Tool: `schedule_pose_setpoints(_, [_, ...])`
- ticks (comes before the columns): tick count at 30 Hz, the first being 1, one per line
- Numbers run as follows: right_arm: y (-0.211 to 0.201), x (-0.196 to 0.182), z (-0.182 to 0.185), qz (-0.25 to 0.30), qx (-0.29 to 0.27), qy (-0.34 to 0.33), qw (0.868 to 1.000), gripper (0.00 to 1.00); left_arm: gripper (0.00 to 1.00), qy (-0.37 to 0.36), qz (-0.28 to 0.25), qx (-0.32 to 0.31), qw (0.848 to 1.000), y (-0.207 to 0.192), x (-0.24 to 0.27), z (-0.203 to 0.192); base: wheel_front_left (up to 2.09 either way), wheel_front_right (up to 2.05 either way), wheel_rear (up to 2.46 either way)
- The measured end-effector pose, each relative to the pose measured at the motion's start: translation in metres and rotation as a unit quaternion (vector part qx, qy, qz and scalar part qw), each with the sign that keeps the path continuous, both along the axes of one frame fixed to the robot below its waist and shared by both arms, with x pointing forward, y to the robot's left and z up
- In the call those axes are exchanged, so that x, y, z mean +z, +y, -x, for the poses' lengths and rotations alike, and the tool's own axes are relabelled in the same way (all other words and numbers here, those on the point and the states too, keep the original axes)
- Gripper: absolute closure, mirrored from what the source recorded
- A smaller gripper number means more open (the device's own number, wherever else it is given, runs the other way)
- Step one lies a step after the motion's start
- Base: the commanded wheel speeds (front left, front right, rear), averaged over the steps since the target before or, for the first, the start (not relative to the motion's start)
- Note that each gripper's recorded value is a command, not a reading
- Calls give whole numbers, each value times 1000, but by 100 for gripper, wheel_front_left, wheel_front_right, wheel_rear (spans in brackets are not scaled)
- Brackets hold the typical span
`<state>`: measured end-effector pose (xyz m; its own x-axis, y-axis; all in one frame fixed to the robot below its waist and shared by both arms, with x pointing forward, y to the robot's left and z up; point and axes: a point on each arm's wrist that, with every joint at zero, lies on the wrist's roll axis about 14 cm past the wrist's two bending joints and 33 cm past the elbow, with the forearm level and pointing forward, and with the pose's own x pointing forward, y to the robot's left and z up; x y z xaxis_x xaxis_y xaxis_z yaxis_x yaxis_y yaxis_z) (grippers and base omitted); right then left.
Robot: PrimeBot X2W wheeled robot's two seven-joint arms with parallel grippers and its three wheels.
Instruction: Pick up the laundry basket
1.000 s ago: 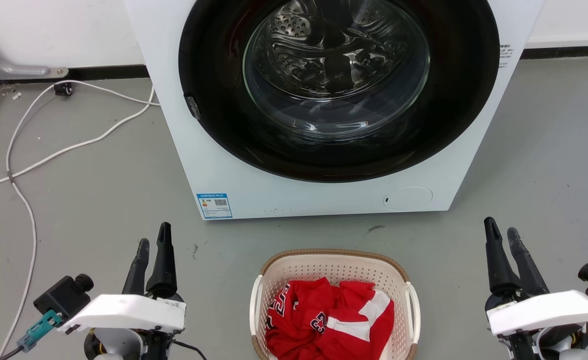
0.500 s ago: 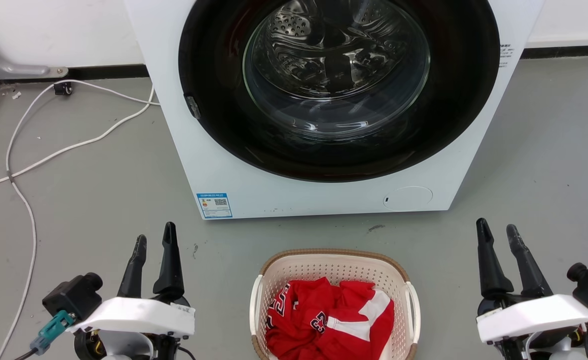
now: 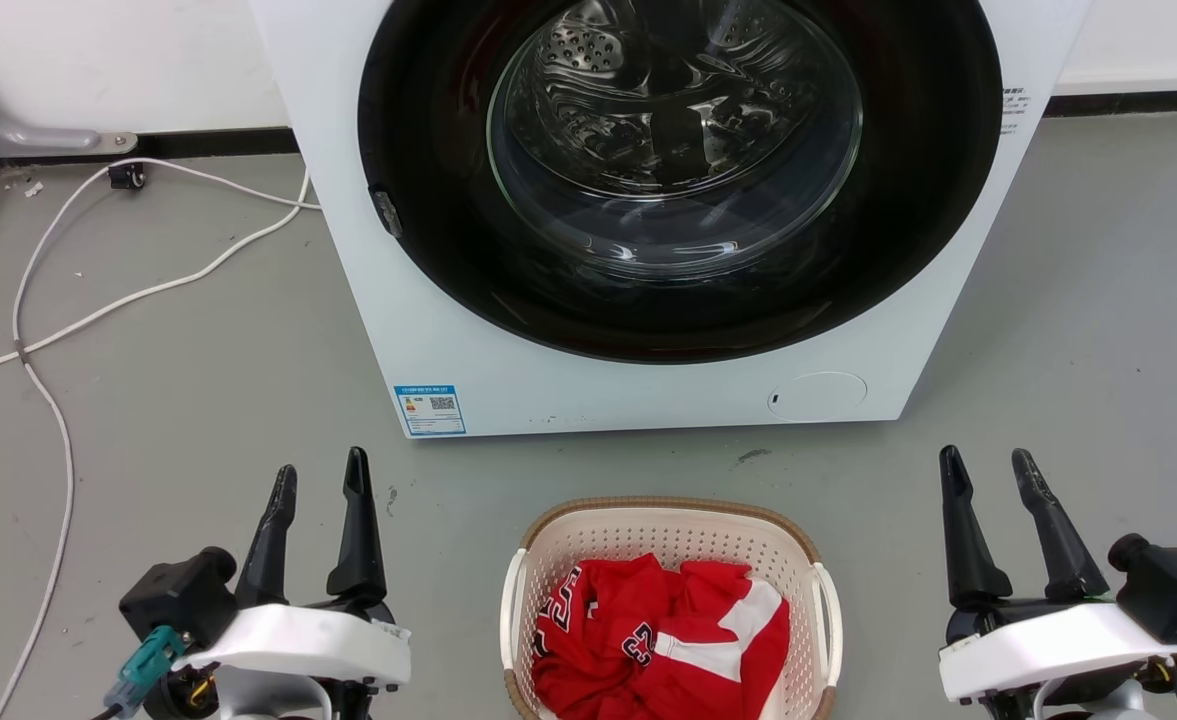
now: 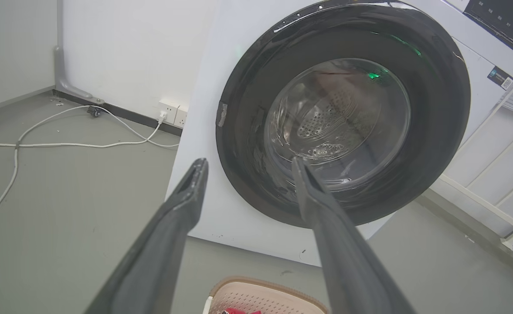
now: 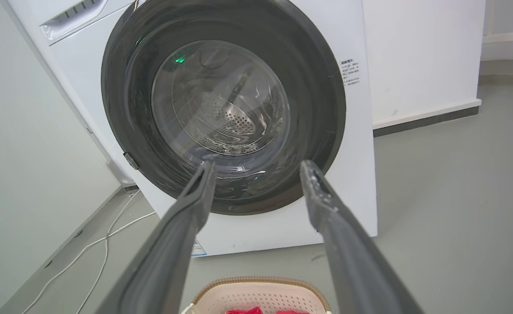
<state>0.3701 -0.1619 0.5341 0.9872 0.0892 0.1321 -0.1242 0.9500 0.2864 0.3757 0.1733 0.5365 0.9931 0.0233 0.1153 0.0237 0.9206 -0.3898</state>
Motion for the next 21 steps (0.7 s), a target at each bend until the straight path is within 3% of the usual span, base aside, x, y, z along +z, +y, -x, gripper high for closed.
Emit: schedule_pose_setpoints(21, [9,2,3,89,9,-21,996,0,0,-16,-95,-1,995,-8,2,2,0,0,0])
